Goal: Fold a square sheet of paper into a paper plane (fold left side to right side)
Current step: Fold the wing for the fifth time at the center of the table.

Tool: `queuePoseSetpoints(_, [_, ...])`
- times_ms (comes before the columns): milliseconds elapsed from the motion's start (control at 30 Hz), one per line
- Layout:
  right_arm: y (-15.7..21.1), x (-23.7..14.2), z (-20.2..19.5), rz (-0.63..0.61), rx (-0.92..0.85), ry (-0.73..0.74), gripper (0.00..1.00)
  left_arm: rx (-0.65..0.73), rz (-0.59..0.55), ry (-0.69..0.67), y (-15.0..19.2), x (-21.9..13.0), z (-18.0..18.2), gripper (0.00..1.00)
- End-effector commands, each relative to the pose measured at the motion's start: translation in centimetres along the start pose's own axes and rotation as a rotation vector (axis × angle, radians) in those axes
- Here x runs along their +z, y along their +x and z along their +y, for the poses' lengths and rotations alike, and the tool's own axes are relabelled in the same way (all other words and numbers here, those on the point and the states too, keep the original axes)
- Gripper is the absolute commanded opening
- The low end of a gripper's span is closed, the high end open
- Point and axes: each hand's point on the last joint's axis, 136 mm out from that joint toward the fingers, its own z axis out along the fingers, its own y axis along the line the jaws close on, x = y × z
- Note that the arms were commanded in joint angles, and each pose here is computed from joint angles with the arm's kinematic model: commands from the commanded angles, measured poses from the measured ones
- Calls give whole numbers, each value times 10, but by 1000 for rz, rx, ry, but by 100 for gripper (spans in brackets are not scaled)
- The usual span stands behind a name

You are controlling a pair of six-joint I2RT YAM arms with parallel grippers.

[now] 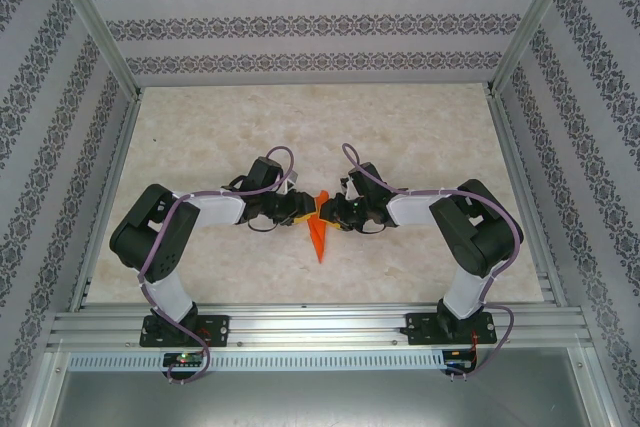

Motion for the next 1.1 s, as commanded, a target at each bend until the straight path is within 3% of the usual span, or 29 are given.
queuePoseSetpoints(0, [1, -1, 5, -10, -10, -20, 30, -10, -10, 20, -5, 1, 1, 37])
queuePoseSetpoints(433, [3, 1, 3, -3, -6, -15, 30, -30, 8, 5, -2, 8, 12, 38])
queuePoseSetpoints(733, [3, 2, 2, -1, -4, -15, 31, -46, 21, 13, 0, 13, 16, 30])
queuePoseSetpoints(1067, [4, 3, -1, 6, -2, -8, 31, -45, 13, 5, 0, 12, 17, 13])
